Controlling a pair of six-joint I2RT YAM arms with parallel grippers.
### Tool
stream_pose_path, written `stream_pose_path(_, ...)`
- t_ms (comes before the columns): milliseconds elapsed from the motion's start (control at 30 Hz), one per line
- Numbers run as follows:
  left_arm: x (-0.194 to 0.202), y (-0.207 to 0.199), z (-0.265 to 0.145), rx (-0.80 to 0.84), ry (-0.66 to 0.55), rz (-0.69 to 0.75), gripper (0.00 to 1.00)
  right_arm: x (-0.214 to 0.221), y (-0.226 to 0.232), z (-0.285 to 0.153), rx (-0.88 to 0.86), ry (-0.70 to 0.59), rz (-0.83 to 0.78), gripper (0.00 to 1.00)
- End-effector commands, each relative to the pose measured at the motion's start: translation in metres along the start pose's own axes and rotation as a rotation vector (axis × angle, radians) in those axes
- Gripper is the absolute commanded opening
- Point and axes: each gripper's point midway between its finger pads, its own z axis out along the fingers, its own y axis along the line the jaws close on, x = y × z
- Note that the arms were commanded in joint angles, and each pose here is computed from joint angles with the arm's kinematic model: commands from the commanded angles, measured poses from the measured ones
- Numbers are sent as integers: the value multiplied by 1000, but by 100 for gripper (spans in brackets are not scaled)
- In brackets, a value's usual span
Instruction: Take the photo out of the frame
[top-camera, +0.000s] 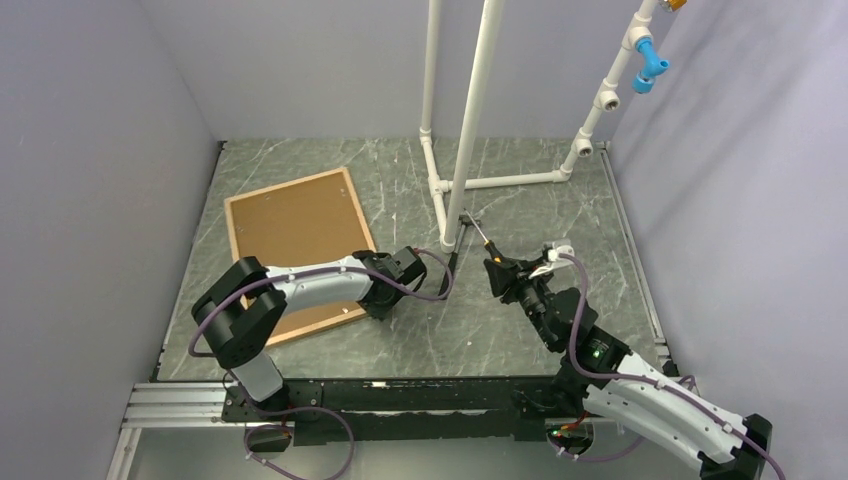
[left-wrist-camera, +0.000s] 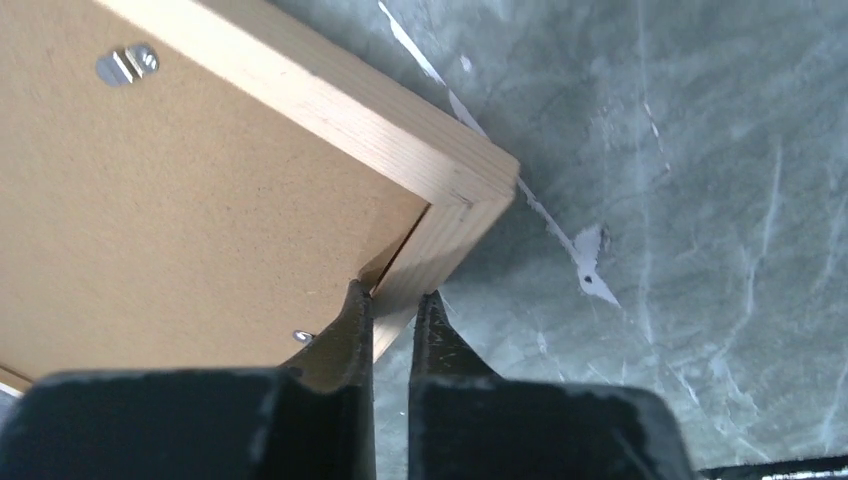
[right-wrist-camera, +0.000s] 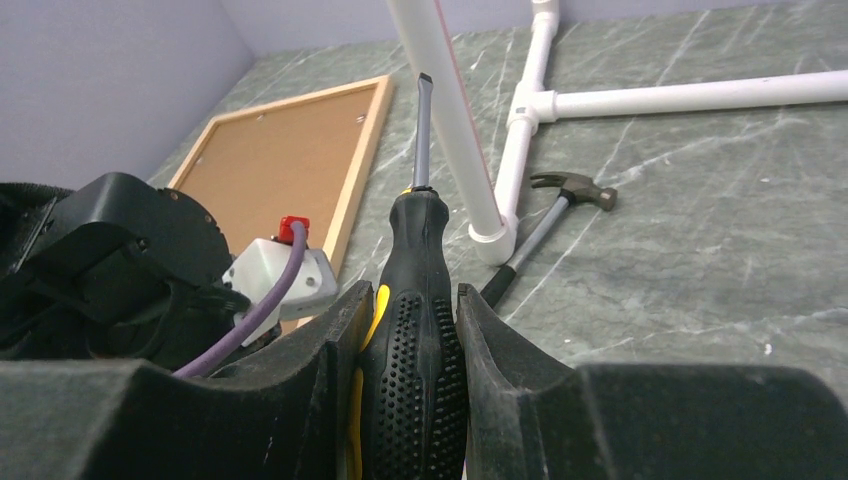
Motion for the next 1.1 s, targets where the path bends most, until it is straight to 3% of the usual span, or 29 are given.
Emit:
stream_pose_path(0,-13,8,15,-71,-13,-170,0,-21,-12,-6,67,-92,66,0)
stream_pose_path(267,-67,16,29,2,-64,-334,0,-17,-13,-2,85,-73,57,0)
stream_pose_path(767,-242,118,30,240,-382,-886,1,-6,-8,5,63,-32,25,0)
stream_pose_path(800,-250,123,24,254,-414,-905,4,-5,-6,5,53,-29,23,0)
stream_pose_path(900,-261,134,-3,268,-488,-914,33,-1,-3,7,41,-13,11,0)
stream_pose_path(1067,-239,132,-62,298,-553,-831,60,6,0,13,39,27,-14,0)
